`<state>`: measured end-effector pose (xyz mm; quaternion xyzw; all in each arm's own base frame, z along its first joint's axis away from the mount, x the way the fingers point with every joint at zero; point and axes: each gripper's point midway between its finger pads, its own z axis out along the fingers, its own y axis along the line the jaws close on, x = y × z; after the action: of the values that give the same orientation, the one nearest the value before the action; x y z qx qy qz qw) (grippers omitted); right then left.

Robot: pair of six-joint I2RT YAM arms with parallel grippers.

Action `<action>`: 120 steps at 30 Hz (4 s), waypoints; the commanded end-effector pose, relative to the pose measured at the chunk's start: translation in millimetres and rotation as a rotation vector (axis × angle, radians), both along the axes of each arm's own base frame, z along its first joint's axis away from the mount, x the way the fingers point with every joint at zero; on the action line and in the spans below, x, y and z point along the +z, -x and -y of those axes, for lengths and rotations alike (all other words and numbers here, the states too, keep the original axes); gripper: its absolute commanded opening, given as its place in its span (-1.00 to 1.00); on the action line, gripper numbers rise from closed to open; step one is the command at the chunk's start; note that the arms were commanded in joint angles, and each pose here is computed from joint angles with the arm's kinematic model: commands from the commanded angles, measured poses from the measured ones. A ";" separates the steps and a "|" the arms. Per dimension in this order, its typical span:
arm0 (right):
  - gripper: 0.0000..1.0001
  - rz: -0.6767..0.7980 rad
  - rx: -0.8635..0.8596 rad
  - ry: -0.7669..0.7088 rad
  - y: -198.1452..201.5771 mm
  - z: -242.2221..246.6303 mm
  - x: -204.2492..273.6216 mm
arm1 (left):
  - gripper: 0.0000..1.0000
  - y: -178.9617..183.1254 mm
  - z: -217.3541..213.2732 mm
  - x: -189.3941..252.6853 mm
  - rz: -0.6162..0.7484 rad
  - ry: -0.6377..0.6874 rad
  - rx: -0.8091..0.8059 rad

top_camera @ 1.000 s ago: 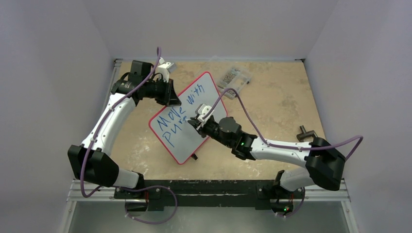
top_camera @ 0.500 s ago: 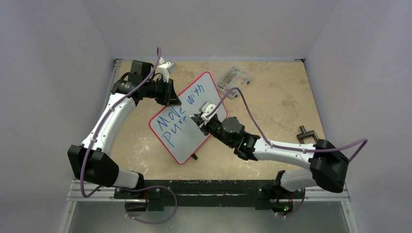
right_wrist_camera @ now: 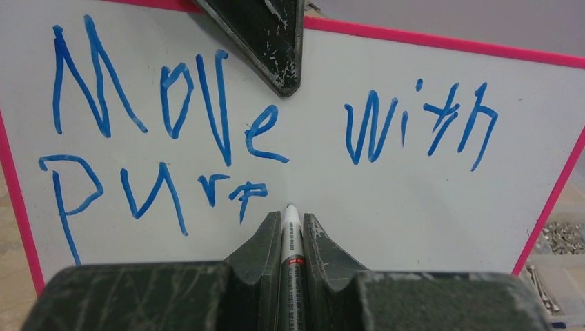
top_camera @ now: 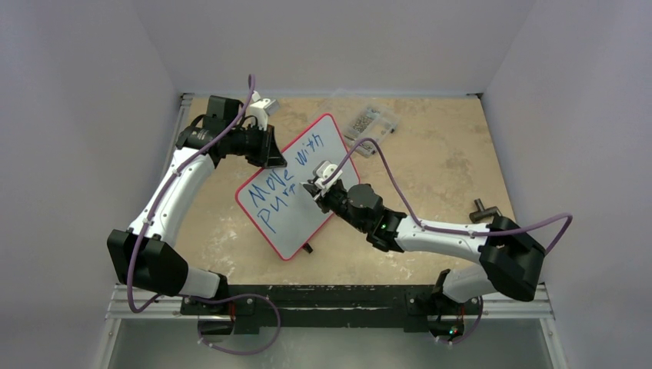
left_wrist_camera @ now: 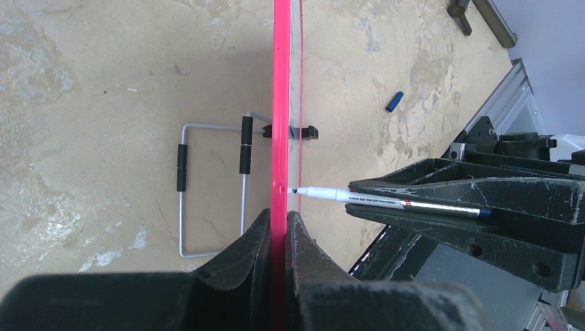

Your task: Write a sentence on the whiteboard

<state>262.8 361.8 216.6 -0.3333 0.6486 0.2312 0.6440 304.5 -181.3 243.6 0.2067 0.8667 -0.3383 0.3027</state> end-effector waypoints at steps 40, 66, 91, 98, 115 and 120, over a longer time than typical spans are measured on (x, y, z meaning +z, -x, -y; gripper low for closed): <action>-1.00 0.000 0.070 -0.062 8.6 -9.4 8.9 | -1.00 -8.6 -3.5 11.7 0.084 -0.015 0.014; -1.00 0.005 -0.027 0.017 -10.3 1.8 0.9 | -1.00 -8.5 -3.8 11.2 0.083 -0.016 0.015; -1.00 0.050 -0.093 -0.029 -13.6 22.0 43.6 | -1.00 -7.6 -3.2 12.4 0.083 -0.011 0.013; -1.00 0.051 -0.110 -0.023 -23.6 18.5 41.3 | -1.00 -6.8 -3.6 12.3 0.085 -0.012 0.014; -1.00 0.035 -0.069 -0.028 -28.0 3.7 33.0 | -1.00 -7.0 -3.7 13.1 0.087 -0.012 0.014; -1.00 0.037 -0.030 -0.037 -21.7 0.9 32.9 | -1.00 -6.6 -3.4 13.2 0.087 -0.011 0.013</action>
<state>286.7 349.4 220.1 -0.3218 0.6684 0.1920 0.6425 305.5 -180.4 243.2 0.2051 0.8678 -0.3355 0.3038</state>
